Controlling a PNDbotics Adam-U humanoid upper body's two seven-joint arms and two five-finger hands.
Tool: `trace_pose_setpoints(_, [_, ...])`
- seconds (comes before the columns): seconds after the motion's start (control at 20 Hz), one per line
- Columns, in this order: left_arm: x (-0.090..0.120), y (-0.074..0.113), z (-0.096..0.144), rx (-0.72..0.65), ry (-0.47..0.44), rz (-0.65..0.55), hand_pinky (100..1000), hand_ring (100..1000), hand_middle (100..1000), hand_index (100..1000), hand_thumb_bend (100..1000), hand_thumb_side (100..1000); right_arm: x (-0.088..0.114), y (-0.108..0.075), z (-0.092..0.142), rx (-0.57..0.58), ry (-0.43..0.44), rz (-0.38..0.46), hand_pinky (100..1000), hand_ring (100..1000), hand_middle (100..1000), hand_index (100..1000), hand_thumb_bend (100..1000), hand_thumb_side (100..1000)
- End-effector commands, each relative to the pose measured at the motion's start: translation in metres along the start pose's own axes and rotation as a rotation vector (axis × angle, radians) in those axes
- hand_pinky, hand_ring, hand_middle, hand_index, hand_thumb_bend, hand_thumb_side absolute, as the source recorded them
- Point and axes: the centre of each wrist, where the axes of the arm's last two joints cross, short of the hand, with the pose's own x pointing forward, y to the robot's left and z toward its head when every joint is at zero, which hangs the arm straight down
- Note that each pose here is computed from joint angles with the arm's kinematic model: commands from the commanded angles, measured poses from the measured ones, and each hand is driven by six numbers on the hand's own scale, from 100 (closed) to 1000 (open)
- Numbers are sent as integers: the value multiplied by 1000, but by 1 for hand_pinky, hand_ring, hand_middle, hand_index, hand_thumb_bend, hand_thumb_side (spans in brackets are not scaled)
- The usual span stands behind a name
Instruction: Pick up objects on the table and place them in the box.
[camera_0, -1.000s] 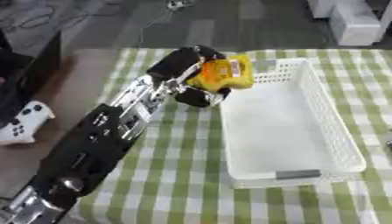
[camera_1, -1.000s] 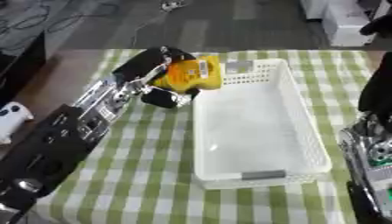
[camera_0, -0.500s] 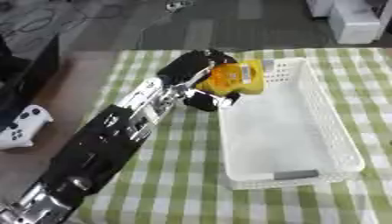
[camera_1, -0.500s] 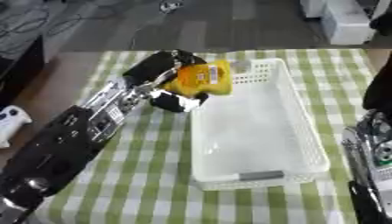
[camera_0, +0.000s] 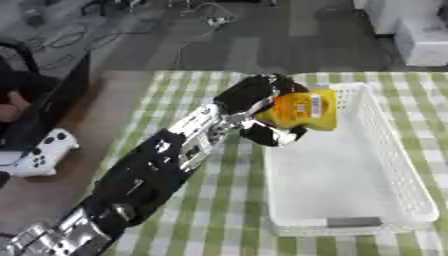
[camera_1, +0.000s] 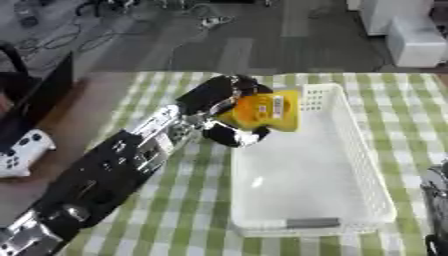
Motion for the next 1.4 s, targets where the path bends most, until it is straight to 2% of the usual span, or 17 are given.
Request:
trace_pose_setpoints(0.05, [2, 14, -10, 49, -82, -22, 100, 100, 100, 239, 100, 495, 3, 4, -9, -8, -46, -31, 406, 609, 622, 727, 100, 884])
trace_pose_setpoints(0.2, [3, 13, -12, 90, -145, 2, 100, 100, 100, 249, 100, 495, 3, 6, -12, -20, -65, -47, 409, 608, 621, 726, 100, 880])
trace_pose_setpoints(0.25, [4, 12, -13, 102, -164, 16, 100, 100, 100, 278, 100, 486, 3, 6, -13, -23, -70, -51, 410, 607, 621, 724, 100, 878])
trace_pose_setpoints(0.3, [5, 10, -13, 109, -187, 38, 100, 100, 179, 334, 100, 494, 3, 7, -14, -26, -75, -56, 411, 607, 620, 722, 100, 877])
trace_pose_setpoints(0.35, [5, 8, -13, 114, -208, 57, 100, 123, 317, 433, 100, 581, 3, 7, -14, -28, -78, -59, 412, 607, 620, 721, 100, 876])
trace_pose_setpoints(0.4, [6, 7, -13, 115, -235, 75, 100, 252, 425, 517, 100, 611, 3, 8, -15, -31, -81, -62, 413, 607, 620, 720, 100, 876])
trace_pose_setpoints(0.45, [5, 7, -13, 111, -257, 85, 326, 445, 584, 655, 100, 610, 3, 8, -15, -32, -83, -64, 413, 607, 620, 719, 100, 877])
trace_pose_setpoints(0.5, [5, 7, -12, 93, -274, 81, 540, 561, 697, 722, 100, 664, 3, 8, -15, -34, -83, -64, 413, 607, 620, 718, 100, 877])
trace_pose_setpoints(0.6, [4, 6, -12, 61, -287, 66, 807, 767, 859, 831, 215, 775, 3, 8, -15, -35, -83, -65, 413, 607, 620, 717, 100, 876])
trace_pose_setpoints(0.7, [3, 7, -12, 30, -292, 44, 948, 863, 928, 885, 240, 838, 3, 7, -15, -34, -82, -64, 412, 607, 620, 717, 100, 877])
trace_pose_setpoints(0.8, [3, 7, -11, 9, -290, 25, 1000, 901, 956, 910, 233, 866, 3, 7, -14, -34, -81, -62, 412, 607, 620, 717, 100, 877])
trace_pose_setpoints(0.95, [0, 6, -10, -12, -267, 8, 1000, 936, 994, 943, 241, 881, 3, 6, -14, -32, -76, -58, 411, 608, 621, 717, 100, 879])
trace_pose_setpoints(1.15, [-2, 2, -7, -38, -235, -10, 1000, 943, 1000, 955, 295, 871, 3, 5, -13, -31, -75, -55, 411, 608, 620, 717, 100, 878])
trace_pose_setpoints(1.4, [-5, 3, -3, -13, -206, -1, 1000, 920, 995, 940, 286, 858, 3, 3, -12, -30, -74, -45, 410, 608, 621, 717, 100, 879])
